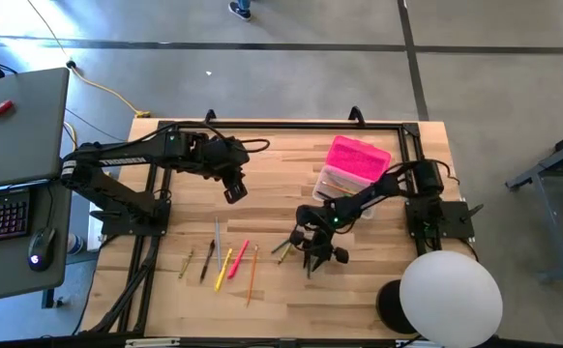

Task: Pick & place school supplies into a supply box
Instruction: Put the bottom dark green crayon into the pink supply box, then put the right green crayon into the pink supply box

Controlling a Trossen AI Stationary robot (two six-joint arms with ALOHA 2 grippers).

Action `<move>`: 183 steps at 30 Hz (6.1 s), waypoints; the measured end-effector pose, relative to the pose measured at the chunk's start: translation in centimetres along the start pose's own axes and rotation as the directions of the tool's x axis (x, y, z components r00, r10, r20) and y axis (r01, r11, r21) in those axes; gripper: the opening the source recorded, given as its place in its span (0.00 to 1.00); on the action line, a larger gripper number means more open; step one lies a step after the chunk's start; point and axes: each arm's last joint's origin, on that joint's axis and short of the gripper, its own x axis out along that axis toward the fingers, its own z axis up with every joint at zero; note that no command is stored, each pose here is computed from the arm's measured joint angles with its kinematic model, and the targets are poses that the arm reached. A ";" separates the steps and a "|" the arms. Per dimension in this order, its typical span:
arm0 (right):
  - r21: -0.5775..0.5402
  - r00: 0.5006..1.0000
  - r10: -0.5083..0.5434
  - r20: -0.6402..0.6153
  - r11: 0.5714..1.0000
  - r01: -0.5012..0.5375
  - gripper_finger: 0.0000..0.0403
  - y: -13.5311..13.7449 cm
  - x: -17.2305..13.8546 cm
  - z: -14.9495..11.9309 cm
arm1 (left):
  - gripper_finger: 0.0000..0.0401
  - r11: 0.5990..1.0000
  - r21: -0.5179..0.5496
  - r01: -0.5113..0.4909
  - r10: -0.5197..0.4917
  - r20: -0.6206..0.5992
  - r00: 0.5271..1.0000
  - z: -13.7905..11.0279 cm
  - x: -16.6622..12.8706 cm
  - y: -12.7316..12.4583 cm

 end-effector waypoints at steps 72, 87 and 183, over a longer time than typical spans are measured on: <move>0.380 0.167 -0.885 -0.435 -0.012 0.925 0.01 8.6 -15.0 0.2 | 0.30 0.985 -0.158 0.069 -0.057 0.079 0.995 -0.1 -1.7 0.4; 0.508 0.210 -0.817 -0.537 -0.114 0.854 0.05 9.4 -14.2 -1.2 | 0.30 0.985 -0.146 0.096 -0.083 0.093 0.992 0.1 -1.7 0.3; 0.232 0.274 -0.805 -0.526 0.175 0.957 0.01 2.8 -13.2 4.0 | 0.30 0.981 -0.124 0.150 -0.145 0.048 0.988 -0.2 -1.7 0.1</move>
